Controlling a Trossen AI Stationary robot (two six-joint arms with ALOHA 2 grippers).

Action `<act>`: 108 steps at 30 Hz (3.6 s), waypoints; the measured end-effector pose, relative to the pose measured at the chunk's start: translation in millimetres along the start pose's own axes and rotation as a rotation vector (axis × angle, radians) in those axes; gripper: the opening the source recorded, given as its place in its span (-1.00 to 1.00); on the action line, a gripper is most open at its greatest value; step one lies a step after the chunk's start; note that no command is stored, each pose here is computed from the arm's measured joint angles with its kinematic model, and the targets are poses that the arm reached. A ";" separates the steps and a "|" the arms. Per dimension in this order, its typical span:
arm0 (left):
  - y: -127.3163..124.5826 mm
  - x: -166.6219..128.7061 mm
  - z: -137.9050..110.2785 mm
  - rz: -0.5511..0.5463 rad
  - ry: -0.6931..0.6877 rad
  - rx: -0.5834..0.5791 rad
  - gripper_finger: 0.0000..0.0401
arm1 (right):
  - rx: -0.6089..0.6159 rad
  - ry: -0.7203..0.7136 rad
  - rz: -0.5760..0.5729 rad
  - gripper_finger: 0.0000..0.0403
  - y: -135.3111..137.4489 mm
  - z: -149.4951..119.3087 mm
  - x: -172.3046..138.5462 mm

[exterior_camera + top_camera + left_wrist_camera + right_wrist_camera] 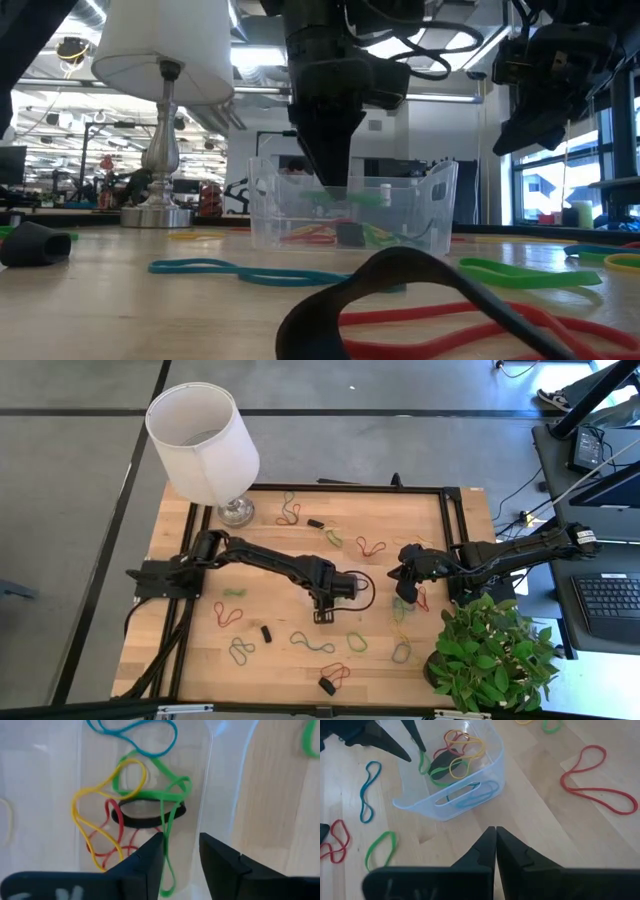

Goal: Pick and place rubber bands into bin
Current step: Put the green rubber band into the transparent bin, then put the blue rubber band into the transparent bin

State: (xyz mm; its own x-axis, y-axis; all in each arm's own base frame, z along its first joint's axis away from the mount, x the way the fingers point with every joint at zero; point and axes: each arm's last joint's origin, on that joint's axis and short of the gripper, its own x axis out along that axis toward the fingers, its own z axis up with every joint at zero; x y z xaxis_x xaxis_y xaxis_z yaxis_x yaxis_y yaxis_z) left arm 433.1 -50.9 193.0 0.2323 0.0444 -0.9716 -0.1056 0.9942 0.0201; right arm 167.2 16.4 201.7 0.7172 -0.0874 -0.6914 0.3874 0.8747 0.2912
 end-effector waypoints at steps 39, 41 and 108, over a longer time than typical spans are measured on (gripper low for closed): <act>44.5 -117.7 -139.5 0.135 -0.152 -0.278 -0.99 | 0.136 0.030 -0.026 -0.95 -2.4 -3.6 0.2; 43.6 -113.6 -152.3 0.105 -0.174 -0.271 -0.99 | 0.176 0.039 -0.032 -0.98 -2.3 -4.1 -0.4; -104.5 -5.7 -251.5 -0.090 0.188 0.177 -0.95 | 0.026 0.426 -0.208 -0.98 128.7 -11.5 17.2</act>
State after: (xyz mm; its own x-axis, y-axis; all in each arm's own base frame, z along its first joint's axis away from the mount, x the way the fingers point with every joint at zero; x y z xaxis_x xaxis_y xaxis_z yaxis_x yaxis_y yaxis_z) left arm 199.7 -179.7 137.2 0.0481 -0.0480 -0.9977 0.0815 0.9957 -0.0439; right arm 222.8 132.9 219.7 0.3231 -0.0516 -0.9450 0.5159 0.8467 0.1301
